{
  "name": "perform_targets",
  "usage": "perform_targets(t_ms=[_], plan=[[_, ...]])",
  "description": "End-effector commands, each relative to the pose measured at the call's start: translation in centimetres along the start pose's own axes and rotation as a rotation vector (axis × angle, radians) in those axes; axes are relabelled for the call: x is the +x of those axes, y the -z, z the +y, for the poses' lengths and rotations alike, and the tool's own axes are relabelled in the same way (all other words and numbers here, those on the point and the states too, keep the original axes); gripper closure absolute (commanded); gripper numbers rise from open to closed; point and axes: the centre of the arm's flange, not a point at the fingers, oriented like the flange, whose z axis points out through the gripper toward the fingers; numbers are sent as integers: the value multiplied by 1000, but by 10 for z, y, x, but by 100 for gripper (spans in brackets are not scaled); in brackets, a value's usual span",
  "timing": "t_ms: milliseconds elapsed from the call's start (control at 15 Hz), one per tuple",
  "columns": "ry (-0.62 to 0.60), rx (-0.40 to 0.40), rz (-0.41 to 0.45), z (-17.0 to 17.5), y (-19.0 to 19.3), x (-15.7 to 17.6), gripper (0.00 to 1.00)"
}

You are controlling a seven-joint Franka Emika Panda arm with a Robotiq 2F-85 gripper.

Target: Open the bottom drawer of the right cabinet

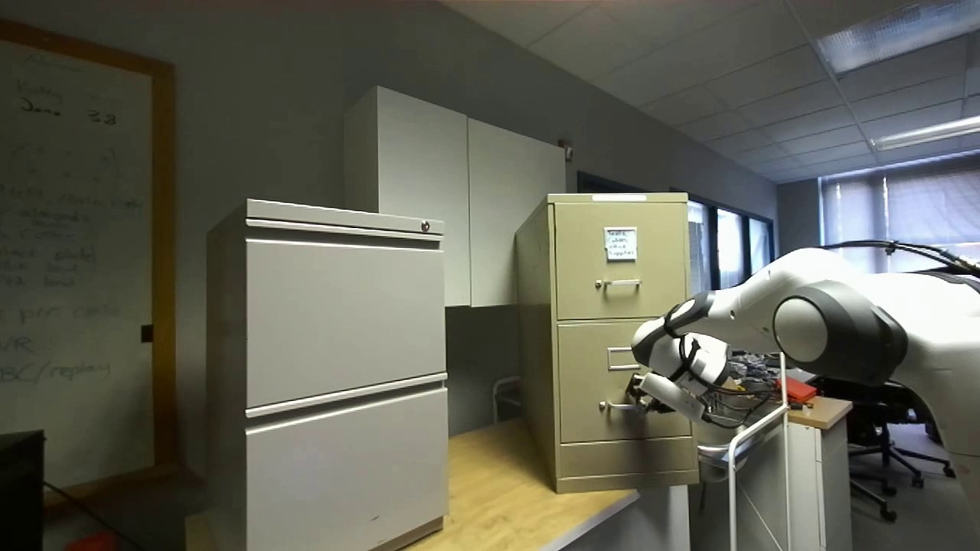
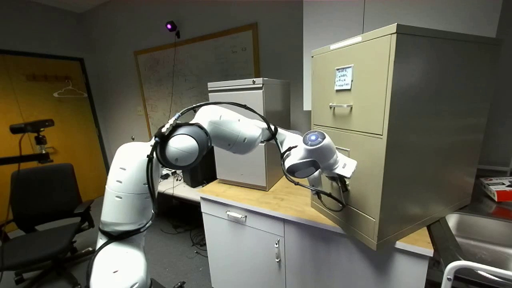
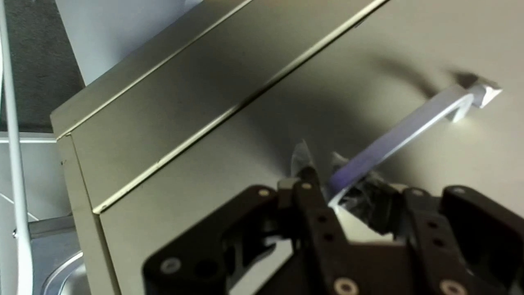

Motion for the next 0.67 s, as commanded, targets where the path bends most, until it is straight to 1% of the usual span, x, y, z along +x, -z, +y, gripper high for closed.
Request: perform_targets(t_ms=[0,400,467,600], plan=[[22,53,-130,27,11,-72,96],[-53,176,-78,42,14,-81,96],[-69,185,-78,47,15,-81,96],[-92,172,-81,61,25,-75,96]])
